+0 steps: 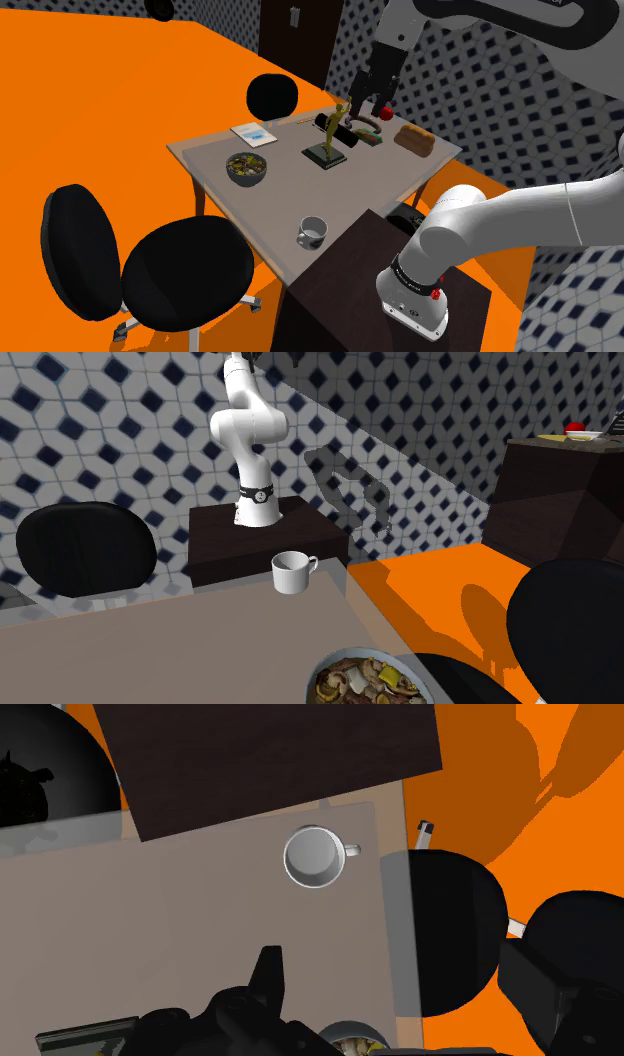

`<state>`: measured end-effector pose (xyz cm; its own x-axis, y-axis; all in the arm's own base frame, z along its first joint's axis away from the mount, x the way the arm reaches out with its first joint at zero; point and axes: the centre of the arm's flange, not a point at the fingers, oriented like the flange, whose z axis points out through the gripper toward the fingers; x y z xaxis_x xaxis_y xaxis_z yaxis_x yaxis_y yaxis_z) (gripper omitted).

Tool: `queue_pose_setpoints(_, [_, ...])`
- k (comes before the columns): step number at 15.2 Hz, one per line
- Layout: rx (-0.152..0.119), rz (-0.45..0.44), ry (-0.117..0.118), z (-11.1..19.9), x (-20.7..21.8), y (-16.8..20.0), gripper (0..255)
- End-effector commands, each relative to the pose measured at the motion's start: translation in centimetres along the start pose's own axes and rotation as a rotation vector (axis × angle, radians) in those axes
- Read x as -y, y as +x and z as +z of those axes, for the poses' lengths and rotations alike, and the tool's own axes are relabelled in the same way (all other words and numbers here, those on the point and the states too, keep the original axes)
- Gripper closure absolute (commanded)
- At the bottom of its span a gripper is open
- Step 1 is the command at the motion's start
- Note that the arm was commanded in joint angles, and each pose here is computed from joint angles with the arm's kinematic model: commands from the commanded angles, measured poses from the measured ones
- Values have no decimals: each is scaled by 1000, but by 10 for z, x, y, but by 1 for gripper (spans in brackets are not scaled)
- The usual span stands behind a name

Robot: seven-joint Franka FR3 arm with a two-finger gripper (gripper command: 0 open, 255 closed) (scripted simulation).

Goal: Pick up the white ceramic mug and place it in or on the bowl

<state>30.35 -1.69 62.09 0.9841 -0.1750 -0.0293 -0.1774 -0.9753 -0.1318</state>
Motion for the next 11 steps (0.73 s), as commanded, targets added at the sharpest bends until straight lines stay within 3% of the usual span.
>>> queue_pose_setpoints(1, [0, 0, 0, 0, 0, 0, 0])
queue_pose_setpoints(11, [13, -19, -24, 129, -20, 19, 0])
